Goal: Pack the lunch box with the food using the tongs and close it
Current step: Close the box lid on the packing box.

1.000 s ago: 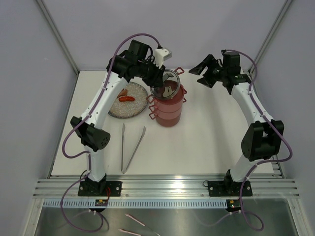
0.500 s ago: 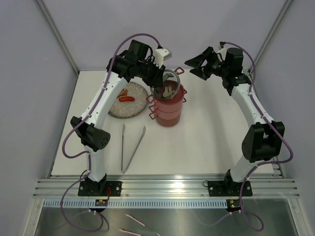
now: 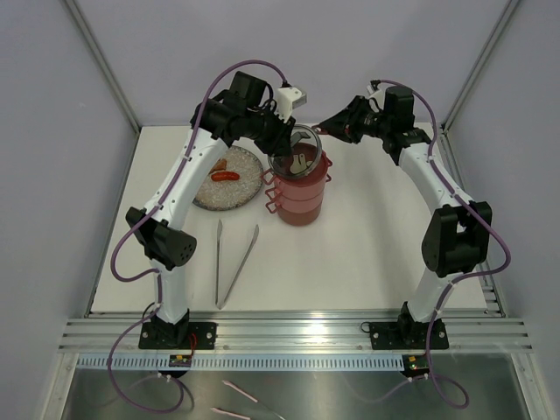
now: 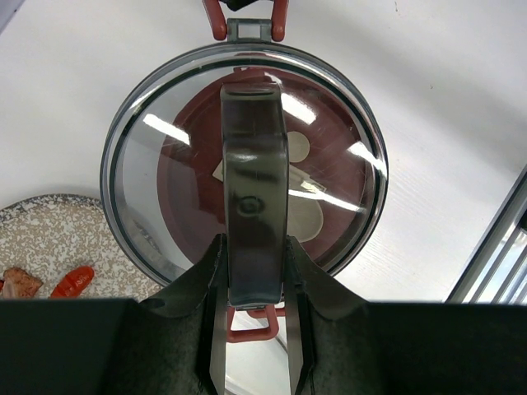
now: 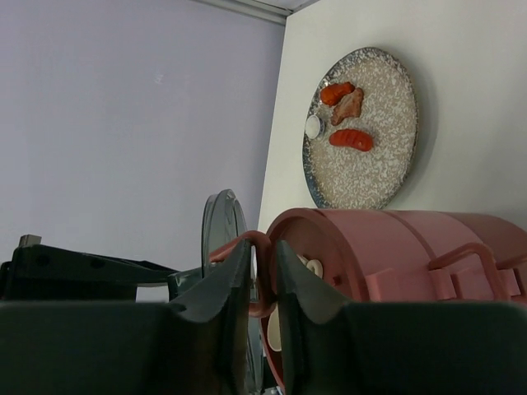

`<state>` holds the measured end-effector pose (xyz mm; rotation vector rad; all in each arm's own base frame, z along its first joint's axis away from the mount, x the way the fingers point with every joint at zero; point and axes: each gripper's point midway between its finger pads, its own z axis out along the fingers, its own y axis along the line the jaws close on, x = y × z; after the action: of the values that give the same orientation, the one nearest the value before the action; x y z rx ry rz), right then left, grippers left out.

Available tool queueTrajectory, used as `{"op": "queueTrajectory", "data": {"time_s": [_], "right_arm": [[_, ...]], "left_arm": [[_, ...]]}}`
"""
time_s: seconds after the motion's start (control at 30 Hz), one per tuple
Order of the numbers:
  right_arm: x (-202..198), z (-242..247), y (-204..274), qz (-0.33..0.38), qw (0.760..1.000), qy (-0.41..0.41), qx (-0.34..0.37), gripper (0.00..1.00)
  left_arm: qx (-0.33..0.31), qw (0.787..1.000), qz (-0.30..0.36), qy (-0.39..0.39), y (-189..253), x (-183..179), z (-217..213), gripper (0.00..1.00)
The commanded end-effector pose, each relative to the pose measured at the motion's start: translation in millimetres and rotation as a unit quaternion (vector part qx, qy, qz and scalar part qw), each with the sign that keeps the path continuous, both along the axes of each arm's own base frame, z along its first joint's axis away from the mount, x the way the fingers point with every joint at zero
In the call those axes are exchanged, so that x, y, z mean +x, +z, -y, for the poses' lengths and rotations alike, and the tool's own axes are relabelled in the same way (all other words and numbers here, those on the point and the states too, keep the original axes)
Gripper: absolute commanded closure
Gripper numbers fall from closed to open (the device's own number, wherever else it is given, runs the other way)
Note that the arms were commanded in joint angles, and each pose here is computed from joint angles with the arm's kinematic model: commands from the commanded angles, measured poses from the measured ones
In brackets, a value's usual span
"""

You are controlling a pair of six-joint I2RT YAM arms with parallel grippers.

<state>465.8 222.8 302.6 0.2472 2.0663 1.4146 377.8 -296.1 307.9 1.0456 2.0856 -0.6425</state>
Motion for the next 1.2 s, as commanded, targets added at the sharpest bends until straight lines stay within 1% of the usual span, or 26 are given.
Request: {"op": "queueTrajectory", "data": {"time_s": [0.0, 0.13, 0.2, 0.53, 0.83, 1.07, 1.17], "right_arm": [[-3, -7, 31, 0.041, 0.999, 0.022, 0.020, 0.79], [-4, -7, 32, 0.039, 0.999, 0.020, 0.026, 0.97], [-5, -7, 34, 0.039, 0.999, 0.018, 0.029, 1.00], [-12, 3, 49, 0.056, 0.998, -0.017, 0.027, 1.00], [-14, 10, 55, 0.068, 0.997, -0.029, 0.020, 1.00], [-11, 14, 41, 0.058, 0.998, -0.034, -0.001, 1.00], [-10, 17, 27, 0.042, 0.998, -0.041, -0.019, 1.00]], "left_arm": [[-0.006, 1.000, -0.006, -0.023, -4, -6, 13, 1.00], [-0.007, 1.000, -0.006, -0.024, -4, -7, 14, 1.00], [-0.005, 1.000, -0.007, -0.023, -5, -7, 13, 1.00], [0.004, 1.000, -0.010, -0.018, -10, -8, 9, 1.00], [0.020, 0.999, -0.031, -0.020, -27, -12, 6, 1.00], [0.026, 0.998, -0.044, -0.021, -35, -15, 6, 1.00], [0.027, 0.998, -0.046, -0.023, -37, -16, 6, 1.00]]}}
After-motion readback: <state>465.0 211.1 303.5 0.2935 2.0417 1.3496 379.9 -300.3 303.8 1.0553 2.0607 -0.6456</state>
